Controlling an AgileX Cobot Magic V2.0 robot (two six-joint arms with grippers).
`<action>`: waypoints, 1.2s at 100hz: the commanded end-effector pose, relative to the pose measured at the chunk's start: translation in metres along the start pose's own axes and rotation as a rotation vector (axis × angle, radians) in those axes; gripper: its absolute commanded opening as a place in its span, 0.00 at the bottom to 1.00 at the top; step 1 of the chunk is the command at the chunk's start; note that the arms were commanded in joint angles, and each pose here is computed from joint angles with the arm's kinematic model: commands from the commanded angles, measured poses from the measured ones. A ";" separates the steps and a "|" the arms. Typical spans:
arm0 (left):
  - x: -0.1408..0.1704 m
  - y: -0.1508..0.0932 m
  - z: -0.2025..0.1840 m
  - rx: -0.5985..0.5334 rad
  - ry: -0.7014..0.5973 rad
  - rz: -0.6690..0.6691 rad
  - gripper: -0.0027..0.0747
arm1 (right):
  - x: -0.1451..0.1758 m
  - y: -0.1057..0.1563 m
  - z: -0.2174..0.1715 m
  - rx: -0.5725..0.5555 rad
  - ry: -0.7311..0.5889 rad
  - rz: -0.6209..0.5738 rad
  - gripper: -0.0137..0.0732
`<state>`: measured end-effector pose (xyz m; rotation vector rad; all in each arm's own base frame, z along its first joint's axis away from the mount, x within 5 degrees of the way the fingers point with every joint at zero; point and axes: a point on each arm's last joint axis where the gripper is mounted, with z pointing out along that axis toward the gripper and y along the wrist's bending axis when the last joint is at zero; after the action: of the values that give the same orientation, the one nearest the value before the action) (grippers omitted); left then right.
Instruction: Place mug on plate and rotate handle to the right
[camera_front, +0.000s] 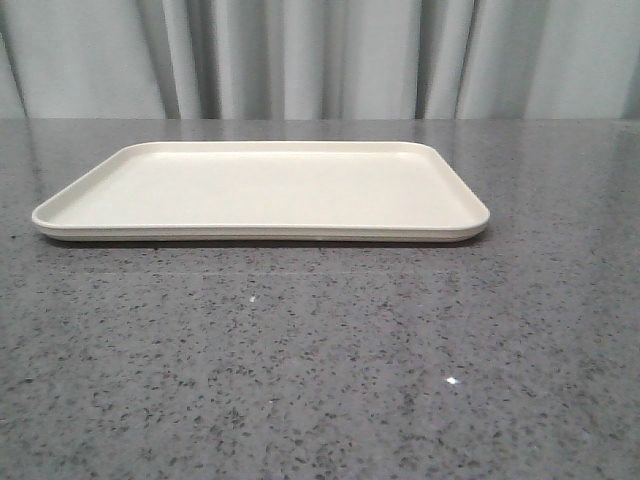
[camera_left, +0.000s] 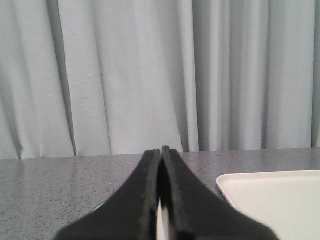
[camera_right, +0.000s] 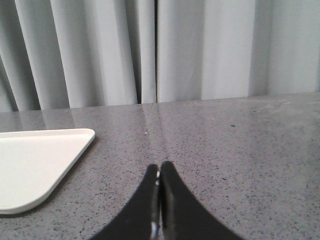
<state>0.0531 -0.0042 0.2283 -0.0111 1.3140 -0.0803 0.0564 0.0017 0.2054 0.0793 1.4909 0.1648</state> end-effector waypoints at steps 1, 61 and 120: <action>-0.004 -0.002 -0.003 0.026 -0.081 -0.021 0.01 | -0.002 -0.001 -0.002 0.011 -0.027 0.002 0.09; -0.004 -0.002 -0.003 0.026 -0.081 -0.021 0.01 | -0.003 -0.003 -0.002 0.034 -0.037 0.002 0.09; -0.004 -0.002 -0.003 0.026 -0.081 -0.021 0.01 | -0.003 -0.004 -0.002 0.043 -0.041 0.002 0.09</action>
<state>0.0531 -0.0042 0.2283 -0.0111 1.3140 -0.0803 0.0565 -0.0007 0.2061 0.1003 1.4819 0.1455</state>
